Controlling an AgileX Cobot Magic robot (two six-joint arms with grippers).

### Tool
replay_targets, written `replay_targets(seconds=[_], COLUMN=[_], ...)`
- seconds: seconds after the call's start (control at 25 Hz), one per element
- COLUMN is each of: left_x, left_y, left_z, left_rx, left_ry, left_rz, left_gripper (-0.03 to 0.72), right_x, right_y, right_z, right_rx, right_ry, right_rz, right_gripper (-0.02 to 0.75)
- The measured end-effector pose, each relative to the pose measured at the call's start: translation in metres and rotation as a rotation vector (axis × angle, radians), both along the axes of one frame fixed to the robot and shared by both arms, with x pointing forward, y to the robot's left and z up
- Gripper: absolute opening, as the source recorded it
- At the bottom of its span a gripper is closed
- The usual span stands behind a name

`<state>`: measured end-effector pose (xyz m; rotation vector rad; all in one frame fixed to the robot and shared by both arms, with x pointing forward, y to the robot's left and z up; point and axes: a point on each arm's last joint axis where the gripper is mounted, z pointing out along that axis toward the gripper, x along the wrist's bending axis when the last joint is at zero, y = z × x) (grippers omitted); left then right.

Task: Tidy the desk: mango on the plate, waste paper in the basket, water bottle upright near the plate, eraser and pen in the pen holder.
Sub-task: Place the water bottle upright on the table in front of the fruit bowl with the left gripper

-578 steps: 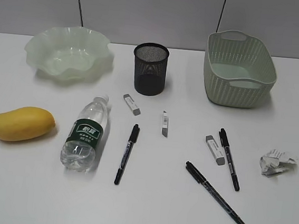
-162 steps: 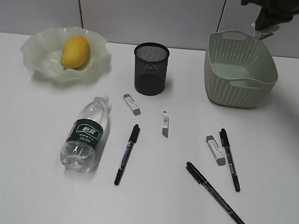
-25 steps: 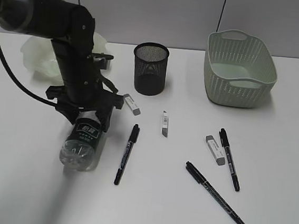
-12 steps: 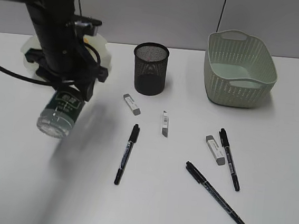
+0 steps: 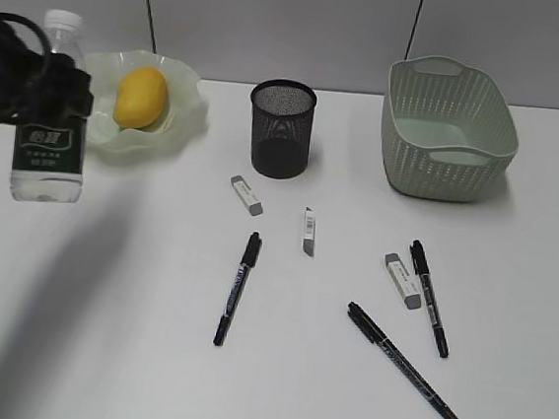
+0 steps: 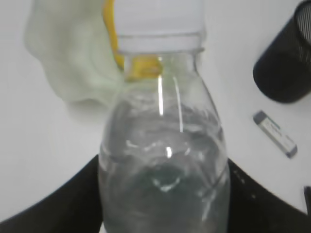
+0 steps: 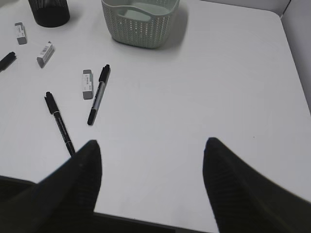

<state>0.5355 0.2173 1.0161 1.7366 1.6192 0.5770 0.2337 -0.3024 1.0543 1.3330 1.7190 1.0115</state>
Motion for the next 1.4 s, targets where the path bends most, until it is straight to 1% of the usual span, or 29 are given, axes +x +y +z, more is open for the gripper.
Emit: replay_targets(seconds=[0.12, 0.2, 0.24, 0.32, 0.4, 0.44, 0.52, 0.6, 0.76, 0.84, 0.92, 1.04, 1.24, 1.4], left_x=[-0.018, -0.031, -0.035, -0.042, -0.043, -0.043, -0.038, -0.033, -0.028, -0.022, -0.010, 0.004, 0.009, 0.009], left_y=[0.022, 0.033, 0.036, 0.042, 0.045, 0.047, 0.048, 0.047, 0.047, 0.045, 0.043, 0.038, 0.037, 0.037], left_z=[-0.008, -0.022, -0.026, -0.039, -0.049, -0.054, -0.061, -0.073, -0.110, -0.120, -0.122, -0.127, -0.134, -0.135], left_rx=[-0.077, -0.112, -0.113, -0.062, 0.022, 0.046, 0.072, 0.083, 0.106, 0.110, 0.105, 0.075, 0.052, 0.051], left_ry=[-0.231, -0.352, -0.418, -0.493, -0.568, -0.598, -0.681, -0.694, -0.564, -0.531, -0.552, -0.571, -0.579, -0.582], left_rz=[0.020, 0.024, 0.020, 0.010, 0.001, 0.002, 0.005, 0.004, -0.011, -0.017, -0.028, -0.049, -0.036, -0.036], left_gripper=[0.482, 0.482, 0.482, 0.482, 0.482, 0.482, 0.482, 0.482, 0.482, 0.482, 0.482, 0.482, 0.482, 0.482], right_x=[0.000, 0.000, 0.000, 0.000, 0.000, 0.000, 0.000, 0.000, 0.000, 0.000, 0.000, 0.000, 0.000, 0.000], right_y=[0.000, 0.000, 0.000, 0.000, 0.000, 0.000, 0.000, 0.000, 0.000, 0.000, 0.000, 0.000, 0.000, 0.000], right_z=[0.000, 0.000, 0.000, 0.000, 0.000, 0.000, 0.000, 0.000, 0.000, 0.000, 0.000, 0.000, 0.000, 0.000], right_rx=[0.000, 0.000, 0.000, 0.000, 0.001, 0.001, 0.001, 0.001, 0.001, 0.001, 0.001, 0.001, 0.001, 0.001], right_ry=[0.000, 0.000, 0.000, 0.000, 0.000, 0.000, 0.000, 0.000, 0.000, 0.000, 0.000, 0.000, 0.000, 0.000], right_rz=[0.000, 0.000, 0.000, 0.000, 0.000, 0.000, 0.000, 0.000, 0.000, 0.000, 0.000, 0.000, 0.000, 0.000], right_gripper=[0.518, 0.518, 0.518, 0.518, 0.518, 0.518, 0.518, 0.518, 0.517, 0.517, 0.517, 0.517, 0.517, 0.517])
